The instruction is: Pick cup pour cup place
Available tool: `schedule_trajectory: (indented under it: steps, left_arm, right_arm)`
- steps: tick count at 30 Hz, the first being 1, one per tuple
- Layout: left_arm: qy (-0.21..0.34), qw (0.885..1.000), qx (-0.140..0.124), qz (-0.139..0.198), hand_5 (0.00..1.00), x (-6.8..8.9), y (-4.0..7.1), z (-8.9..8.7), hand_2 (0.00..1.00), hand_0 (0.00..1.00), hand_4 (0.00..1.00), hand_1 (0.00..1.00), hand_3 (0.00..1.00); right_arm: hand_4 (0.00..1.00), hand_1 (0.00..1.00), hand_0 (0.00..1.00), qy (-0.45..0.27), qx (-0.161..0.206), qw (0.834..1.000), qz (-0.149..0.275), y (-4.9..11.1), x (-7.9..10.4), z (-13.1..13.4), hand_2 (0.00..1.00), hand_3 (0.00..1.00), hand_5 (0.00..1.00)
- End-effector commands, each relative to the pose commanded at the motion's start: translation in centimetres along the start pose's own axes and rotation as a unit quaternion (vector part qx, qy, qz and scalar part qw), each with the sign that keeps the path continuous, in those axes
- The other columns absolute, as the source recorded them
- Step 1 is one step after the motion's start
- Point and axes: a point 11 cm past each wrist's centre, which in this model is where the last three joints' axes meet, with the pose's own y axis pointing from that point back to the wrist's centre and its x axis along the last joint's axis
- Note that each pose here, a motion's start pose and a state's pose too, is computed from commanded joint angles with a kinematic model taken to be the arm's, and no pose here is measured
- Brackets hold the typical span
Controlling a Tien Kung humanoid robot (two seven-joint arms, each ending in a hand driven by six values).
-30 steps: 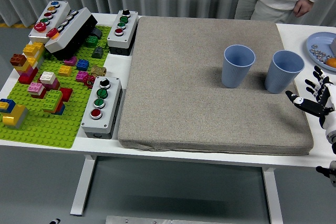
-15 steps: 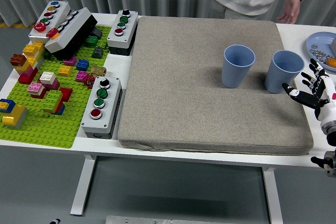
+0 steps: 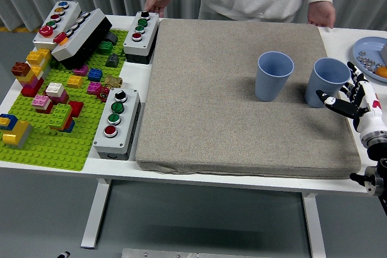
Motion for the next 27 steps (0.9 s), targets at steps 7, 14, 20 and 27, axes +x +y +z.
schedule_trajectory:
  steps: [7,14,20,27]
  left_arm:
    - [0.0,1.0,0.002,0.0,0.998,0.0,0.0,-0.2,0.881,0.839,0.636,0.808,0.807]
    - [0.0,1.0,0.0,0.0,0.998,0.0,0.0,-0.1,0.882,0.839,0.635,0.808,0.807]
    - [-0.001,1.0,-0.002,0.0,0.998,-0.1,0.0,0.2,0.882,0.839,0.636,0.807,0.807]
    - [-0.001,1.0,-0.002,0.0,0.998,-0.1,0.0,0.2,0.883,0.839,0.637,0.808,0.807]
  right_arm:
    - [0.857,0.879,0.927,0.0,-0.003,1.0,-0.005,-0.2,-0.4,0.2,0.992,0.998,0.187]
    - [0.855,0.879,0.928,0.0,-0.003,1.0,-0.007,-0.6,-0.5,0.0,0.991,0.996,0.193]
    - [0.854,0.878,0.928,0.0,-0.001,1.0,-0.007,-1.0,-0.5,-0.3,0.99,0.993,0.192]
    - [0.854,0.876,0.928,-0.001,-0.001,1.0,-0.011,-1.1,-0.9,-0.4,0.981,0.988,0.194]
